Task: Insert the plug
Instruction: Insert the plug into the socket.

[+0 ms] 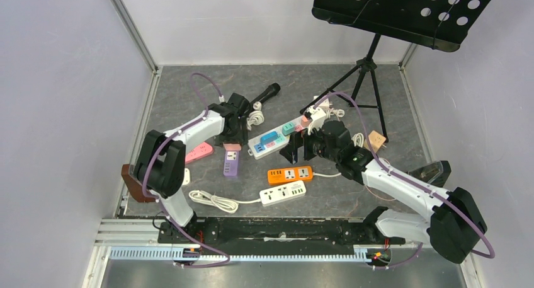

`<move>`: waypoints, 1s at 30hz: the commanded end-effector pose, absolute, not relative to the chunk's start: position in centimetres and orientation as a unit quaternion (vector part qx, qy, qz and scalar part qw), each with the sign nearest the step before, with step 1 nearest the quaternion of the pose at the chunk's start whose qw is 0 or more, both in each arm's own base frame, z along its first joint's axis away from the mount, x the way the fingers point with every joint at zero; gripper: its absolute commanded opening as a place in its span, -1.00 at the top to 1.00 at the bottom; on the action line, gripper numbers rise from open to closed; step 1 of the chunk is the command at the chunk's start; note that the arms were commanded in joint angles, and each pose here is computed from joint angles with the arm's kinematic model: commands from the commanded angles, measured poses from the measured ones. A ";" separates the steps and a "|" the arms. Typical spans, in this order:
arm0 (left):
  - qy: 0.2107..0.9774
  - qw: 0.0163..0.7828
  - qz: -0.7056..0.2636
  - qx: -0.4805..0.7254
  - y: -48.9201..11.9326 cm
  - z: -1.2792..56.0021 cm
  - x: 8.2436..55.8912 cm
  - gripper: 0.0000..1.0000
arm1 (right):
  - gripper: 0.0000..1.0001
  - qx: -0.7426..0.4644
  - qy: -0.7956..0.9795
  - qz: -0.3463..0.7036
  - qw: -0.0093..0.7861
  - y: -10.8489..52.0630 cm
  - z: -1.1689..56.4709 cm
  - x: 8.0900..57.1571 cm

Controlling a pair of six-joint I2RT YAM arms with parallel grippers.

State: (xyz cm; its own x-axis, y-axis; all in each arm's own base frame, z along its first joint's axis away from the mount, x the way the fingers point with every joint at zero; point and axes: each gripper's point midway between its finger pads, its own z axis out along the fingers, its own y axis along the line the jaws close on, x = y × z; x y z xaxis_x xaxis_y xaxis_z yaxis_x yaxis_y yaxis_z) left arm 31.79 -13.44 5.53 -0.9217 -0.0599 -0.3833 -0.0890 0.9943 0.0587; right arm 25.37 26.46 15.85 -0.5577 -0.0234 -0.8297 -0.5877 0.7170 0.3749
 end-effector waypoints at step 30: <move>0.902 0.400 -0.163 0.000 -14.3 20.1 28.4 -0.60 | -0.57 0.064 0.908 -0.068 0.409 3.3 10.0 30.7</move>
